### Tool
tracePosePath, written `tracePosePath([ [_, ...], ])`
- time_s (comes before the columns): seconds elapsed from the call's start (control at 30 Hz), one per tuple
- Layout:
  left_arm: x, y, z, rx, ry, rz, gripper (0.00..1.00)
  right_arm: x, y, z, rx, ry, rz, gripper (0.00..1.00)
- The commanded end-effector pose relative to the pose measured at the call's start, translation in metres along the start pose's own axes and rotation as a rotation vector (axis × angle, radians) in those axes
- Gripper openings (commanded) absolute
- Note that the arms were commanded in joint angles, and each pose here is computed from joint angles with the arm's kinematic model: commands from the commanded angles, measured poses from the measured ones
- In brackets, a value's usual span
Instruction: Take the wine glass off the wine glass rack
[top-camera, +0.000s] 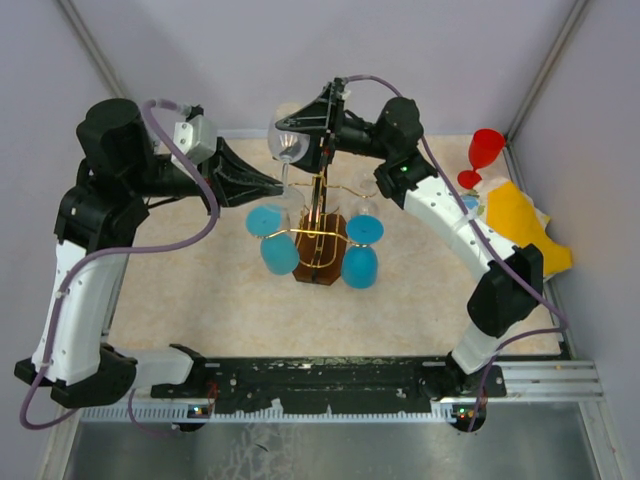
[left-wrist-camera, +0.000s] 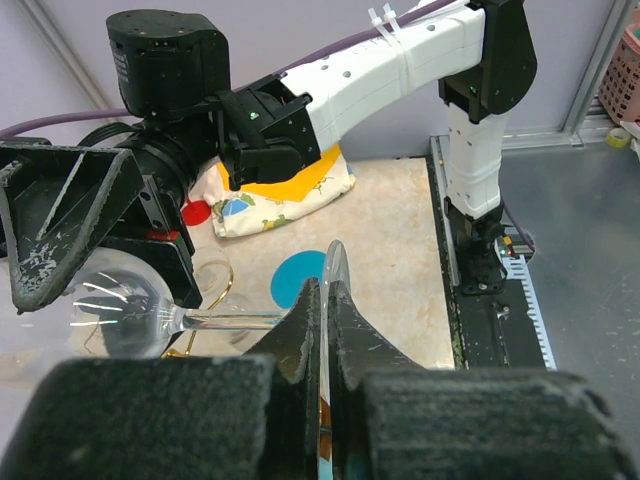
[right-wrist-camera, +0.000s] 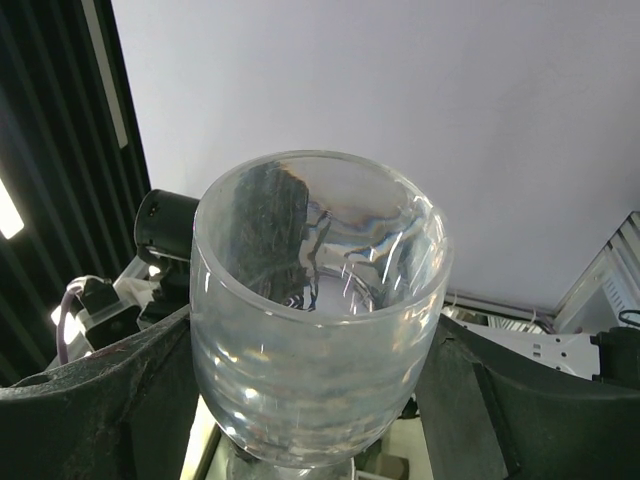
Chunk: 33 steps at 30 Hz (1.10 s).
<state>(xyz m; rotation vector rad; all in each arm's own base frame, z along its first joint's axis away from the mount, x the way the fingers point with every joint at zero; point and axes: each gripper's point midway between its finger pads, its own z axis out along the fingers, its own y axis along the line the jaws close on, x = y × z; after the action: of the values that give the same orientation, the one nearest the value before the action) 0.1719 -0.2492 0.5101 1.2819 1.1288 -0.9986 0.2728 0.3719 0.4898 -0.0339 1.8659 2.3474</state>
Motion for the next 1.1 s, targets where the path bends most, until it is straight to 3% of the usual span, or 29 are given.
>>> tracePosePath([
  [0.0, 0.005, 0.010, 0.005, -0.012, 0.007, 0.018, 0.00, 0.017, 0.043, -0.003, -0.074, 0.029, -0.106, 0.73],
  [0.27, 0.005, 0.011, 0.002, -0.038, 0.013, 0.026, 0.01, 0.014, 0.049, -0.001, -0.084, 0.019, -0.106, 0.56],
  [0.3, 0.005, 0.012, 0.001, -0.049, 0.015, 0.026, 0.06, 0.014, 0.050, -0.001, -0.087, 0.019, -0.110, 0.54],
  [0.43, 0.004, 0.009, -0.003, -0.070, 0.012, 0.037, 0.46, 0.001, 0.034, 0.005, -0.063, 0.011, -0.081, 0.51],
  [0.5, 0.003, 0.009, -0.006, -0.092, 0.011, 0.040, 0.75, -0.004, 0.032, 0.004, -0.057, 0.005, -0.079, 0.50],
  [0.6, -0.004, 0.008, -0.012, -0.136, 0.001, 0.060, 0.97, -0.015, 0.032, -0.001, -0.049, -0.016, -0.086, 0.50],
  [0.83, -0.030, 0.010, -0.031, -0.270, -0.061, 0.125, 1.00, -0.064, 0.028, -0.026, 0.040, -0.095, -0.157, 0.51],
  [1.07, -0.019, 0.024, -0.037, -0.373, -0.025, 0.066, 1.00, -0.168, 0.027, -0.097, 0.261, -0.305, -0.379, 0.49],
])
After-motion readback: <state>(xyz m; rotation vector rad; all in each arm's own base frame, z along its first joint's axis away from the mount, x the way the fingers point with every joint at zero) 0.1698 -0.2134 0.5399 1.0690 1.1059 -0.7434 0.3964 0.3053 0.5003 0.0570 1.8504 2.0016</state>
